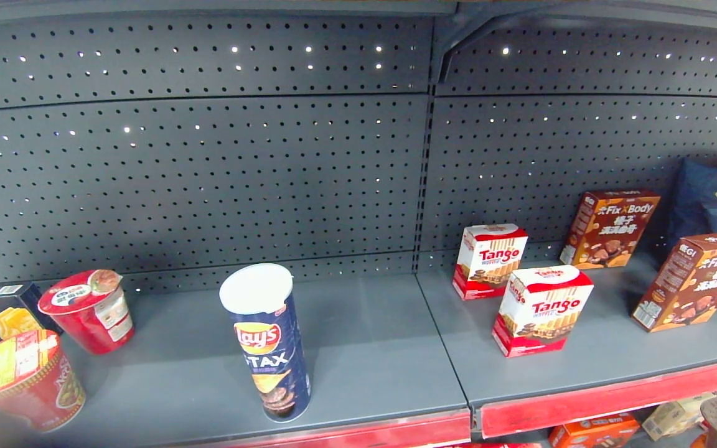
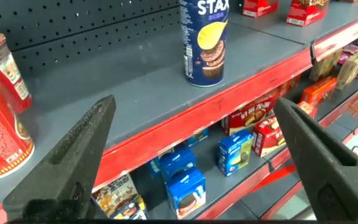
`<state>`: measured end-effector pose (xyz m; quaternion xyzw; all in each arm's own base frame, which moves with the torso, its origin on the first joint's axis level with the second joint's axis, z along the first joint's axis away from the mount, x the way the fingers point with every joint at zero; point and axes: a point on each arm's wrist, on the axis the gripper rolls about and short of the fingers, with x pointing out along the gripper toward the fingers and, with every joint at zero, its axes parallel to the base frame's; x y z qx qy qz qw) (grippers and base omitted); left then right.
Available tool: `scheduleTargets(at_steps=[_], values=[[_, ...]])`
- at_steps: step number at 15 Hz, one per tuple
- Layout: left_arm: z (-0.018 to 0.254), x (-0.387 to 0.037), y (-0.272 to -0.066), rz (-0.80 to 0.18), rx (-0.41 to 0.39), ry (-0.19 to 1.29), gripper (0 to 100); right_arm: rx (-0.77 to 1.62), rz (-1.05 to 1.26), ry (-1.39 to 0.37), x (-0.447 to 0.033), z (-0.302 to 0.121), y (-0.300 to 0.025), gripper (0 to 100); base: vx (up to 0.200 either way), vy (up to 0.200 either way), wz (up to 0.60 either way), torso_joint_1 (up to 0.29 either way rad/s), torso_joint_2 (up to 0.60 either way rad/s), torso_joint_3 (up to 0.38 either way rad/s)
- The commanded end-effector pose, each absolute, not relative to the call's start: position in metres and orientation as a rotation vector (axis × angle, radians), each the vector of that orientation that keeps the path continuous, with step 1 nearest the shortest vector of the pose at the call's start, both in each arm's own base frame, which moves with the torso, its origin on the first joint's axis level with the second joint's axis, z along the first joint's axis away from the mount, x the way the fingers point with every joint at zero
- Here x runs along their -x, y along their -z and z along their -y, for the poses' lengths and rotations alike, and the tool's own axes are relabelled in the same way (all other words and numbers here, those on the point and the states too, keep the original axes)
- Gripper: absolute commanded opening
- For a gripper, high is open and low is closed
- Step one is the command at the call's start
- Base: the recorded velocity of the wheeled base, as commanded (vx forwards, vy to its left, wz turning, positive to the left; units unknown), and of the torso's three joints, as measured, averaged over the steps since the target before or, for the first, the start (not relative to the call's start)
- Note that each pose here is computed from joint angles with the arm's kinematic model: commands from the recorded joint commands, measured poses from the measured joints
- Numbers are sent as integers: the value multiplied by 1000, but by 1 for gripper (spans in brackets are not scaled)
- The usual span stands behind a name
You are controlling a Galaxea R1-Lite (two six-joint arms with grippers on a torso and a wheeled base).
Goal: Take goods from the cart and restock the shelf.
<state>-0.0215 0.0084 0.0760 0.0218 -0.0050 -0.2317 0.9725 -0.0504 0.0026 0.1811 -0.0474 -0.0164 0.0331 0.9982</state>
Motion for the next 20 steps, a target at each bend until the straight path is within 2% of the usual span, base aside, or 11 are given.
scheduleTargets(at_steps=[1, 5, 10, 14, 20], values=[[-8, 21, -76, 10, -44, 468, 100, 94, 21, -90, 47, -2, -187, 0, 0, 0, 0, 0, 0, 0], [-8, 21, -76, 10, -44, 468, 100, 94, 55, -269, 23, -3, -214, 0, 0, 0, 0, 0, 0, 0], [-8, 21, -76, 9, -44, 468, 100, 63, -36, -259, -24, -6, -256, 0, 0, 0, 0, 0, 0, 0], [-8, 21, -76, 10, -44, 468, 100, 32, -37, -260, -22, -6, -255, 0, 0, 0, 450, 3, 1, 4], [-8, 21, -76, 10, -44, 468, 100, 34, -17, -240, -17, -5, -256, 0, 0, 0, 0, 0, 0, 0]])
